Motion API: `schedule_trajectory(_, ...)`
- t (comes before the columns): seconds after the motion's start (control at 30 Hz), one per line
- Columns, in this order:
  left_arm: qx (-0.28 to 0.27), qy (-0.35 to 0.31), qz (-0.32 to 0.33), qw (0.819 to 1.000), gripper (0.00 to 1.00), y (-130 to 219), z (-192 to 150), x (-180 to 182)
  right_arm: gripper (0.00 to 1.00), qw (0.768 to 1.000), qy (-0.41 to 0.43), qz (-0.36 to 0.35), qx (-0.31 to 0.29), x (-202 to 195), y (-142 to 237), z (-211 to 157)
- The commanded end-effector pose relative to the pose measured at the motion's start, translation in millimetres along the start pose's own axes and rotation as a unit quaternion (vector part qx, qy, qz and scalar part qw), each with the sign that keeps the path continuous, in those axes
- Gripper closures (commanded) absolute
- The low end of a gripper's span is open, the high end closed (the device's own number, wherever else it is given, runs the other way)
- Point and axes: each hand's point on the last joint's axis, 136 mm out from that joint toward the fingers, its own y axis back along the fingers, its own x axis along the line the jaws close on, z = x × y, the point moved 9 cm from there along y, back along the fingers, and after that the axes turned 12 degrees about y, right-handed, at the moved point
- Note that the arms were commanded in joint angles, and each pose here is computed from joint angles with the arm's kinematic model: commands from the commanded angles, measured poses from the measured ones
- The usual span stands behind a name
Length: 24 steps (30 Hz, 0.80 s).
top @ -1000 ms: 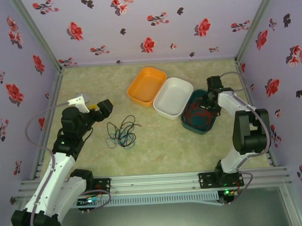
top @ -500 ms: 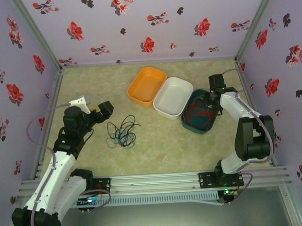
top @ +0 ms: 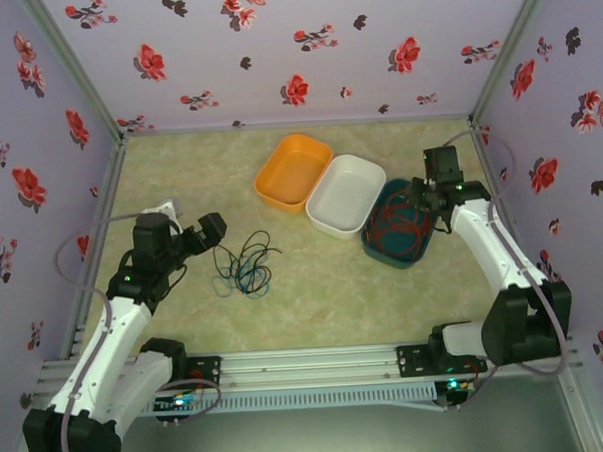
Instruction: Untangle the cables
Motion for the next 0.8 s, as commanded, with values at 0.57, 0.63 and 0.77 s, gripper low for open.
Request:
schedule_trajectory(0.57,0.110,0.059,0.111,0.986,0.33,-56,-38,55,0.61,0.911,0.269,0.307,0.059,251,7,-90)
schedule_trajectory(0.63,0.111,0.070,0.105,0.986,0.38,-61,-39,57,0.62,0.898,0.293,0.319,0.080,264,3,-106)
schedule_trajectory(0.77,0.110,0.082,0.103,0.985,0.44,-68,-40,62,0.66,0.878,0.325,0.333,0.113,277,-6,-132)
